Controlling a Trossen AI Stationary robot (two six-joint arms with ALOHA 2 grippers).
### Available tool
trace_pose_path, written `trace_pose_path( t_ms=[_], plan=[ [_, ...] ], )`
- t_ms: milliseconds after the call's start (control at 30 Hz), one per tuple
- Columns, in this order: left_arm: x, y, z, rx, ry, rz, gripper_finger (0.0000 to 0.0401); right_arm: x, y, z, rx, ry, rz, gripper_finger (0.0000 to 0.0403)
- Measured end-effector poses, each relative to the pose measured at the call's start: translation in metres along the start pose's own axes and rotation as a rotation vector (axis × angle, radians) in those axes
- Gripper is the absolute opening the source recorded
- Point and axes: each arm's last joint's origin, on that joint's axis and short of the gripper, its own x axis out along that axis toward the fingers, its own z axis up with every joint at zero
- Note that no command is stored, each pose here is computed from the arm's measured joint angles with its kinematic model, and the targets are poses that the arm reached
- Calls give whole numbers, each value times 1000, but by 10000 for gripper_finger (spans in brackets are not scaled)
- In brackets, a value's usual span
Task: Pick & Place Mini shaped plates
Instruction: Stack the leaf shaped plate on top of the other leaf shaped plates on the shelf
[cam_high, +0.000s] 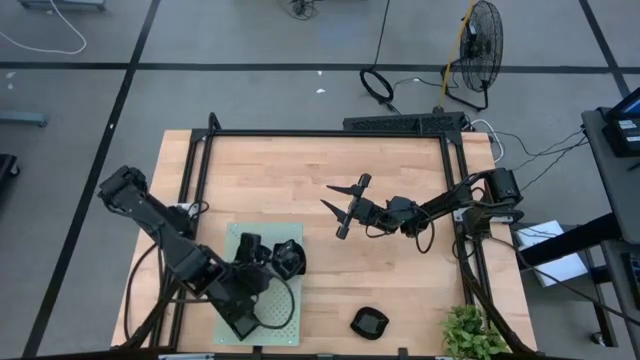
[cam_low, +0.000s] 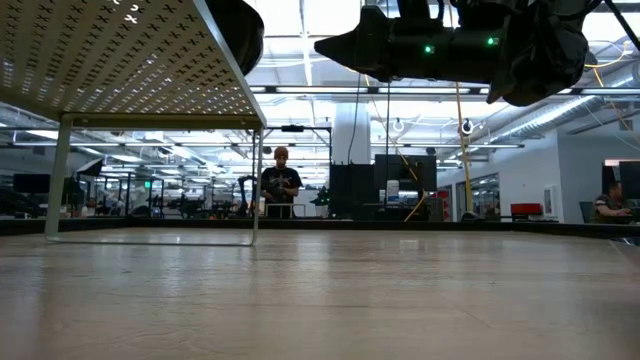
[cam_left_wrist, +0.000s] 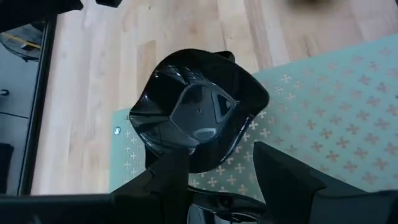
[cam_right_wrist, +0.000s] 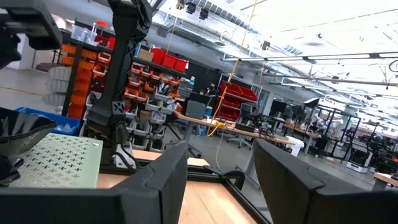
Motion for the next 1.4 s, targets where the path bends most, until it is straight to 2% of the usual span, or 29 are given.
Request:
trace_pose_path(
  t_ms=[300, 633, 867, 1000, 1300, 1400],
  plan=[
    [11, -7, 4, 44, -57, -113, 182, 0, 0, 0, 1, -2, -1, 173],
    [30, 0, -5, 51, -11, -97, 181, 0, 0, 0, 0, 0, -1, 173],
    [31, 1, -3, 74, -25, -99, 175, 0, 0, 0, 0, 0, 0, 172],
    [29, -2, -3, 94, -39, -107, 140, 0, 0, 0, 0, 0, 0, 171],
    [29, -2, -3, 70, -38, -108, 22, 0, 0, 0, 0, 0, 0, 171],
    [29, -2, -2, 62, -41, -107, 7, 0, 0, 0, 0, 0, 0, 169]
  ],
)
